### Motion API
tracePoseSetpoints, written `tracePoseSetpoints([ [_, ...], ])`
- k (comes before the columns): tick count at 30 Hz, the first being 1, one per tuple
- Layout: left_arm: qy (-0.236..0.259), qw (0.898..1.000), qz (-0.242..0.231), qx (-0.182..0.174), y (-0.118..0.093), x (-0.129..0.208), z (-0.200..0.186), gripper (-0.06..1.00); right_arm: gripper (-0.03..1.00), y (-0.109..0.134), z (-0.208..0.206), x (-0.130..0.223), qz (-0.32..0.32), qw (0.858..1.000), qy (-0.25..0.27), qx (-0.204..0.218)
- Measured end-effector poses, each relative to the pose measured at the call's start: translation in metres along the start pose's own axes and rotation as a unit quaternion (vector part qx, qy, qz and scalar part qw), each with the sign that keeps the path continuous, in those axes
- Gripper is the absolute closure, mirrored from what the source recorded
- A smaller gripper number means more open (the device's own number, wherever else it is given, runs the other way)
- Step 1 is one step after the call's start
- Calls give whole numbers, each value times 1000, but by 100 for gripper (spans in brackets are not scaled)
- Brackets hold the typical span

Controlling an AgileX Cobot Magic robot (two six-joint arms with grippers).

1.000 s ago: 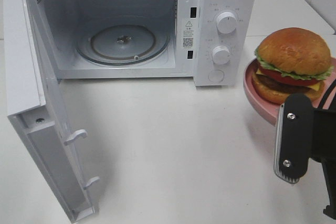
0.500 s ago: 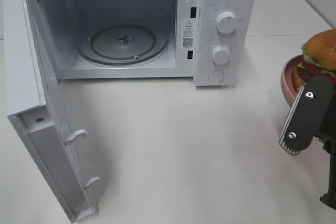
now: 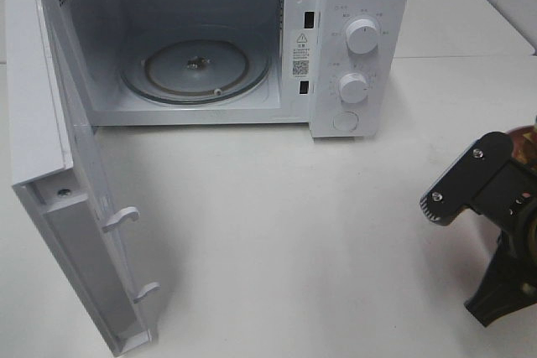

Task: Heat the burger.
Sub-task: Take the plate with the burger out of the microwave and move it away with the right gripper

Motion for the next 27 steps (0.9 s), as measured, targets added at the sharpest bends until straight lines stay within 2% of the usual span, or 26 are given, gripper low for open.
tracePoseSetpoints([
  [3, 0, 1000, 0, 0, 0, 0, 0, -4, 85, 1, 3, -1, 13, 1000, 9, 4],
  [5, 0, 1000, 0, 0, 0, 0, 0, -4, 85, 5, 14, -7, 46, 998, 37, 26],
  [15, 0, 1000, 0, 0, 0, 0, 0, -4, 85, 14, 42, -26, 73, 992, 81, 55],
  [27, 0, 1000, 0, 0, 0, 0, 0, -4, 85, 20, 71, -18, 85, 985, 130, 80],
])
Point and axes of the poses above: a point on each arm's last joint axis where the gripper is mounted, z pointing out along that axis toward the gripper, y along the wrist's bending axis when the last joint is at zero, x = y × z, the point moved 4 cm from there along z, pointing out along that axis toward the gripper, and after that the axes turned 11 degrees about z, right-handed, at the moved point
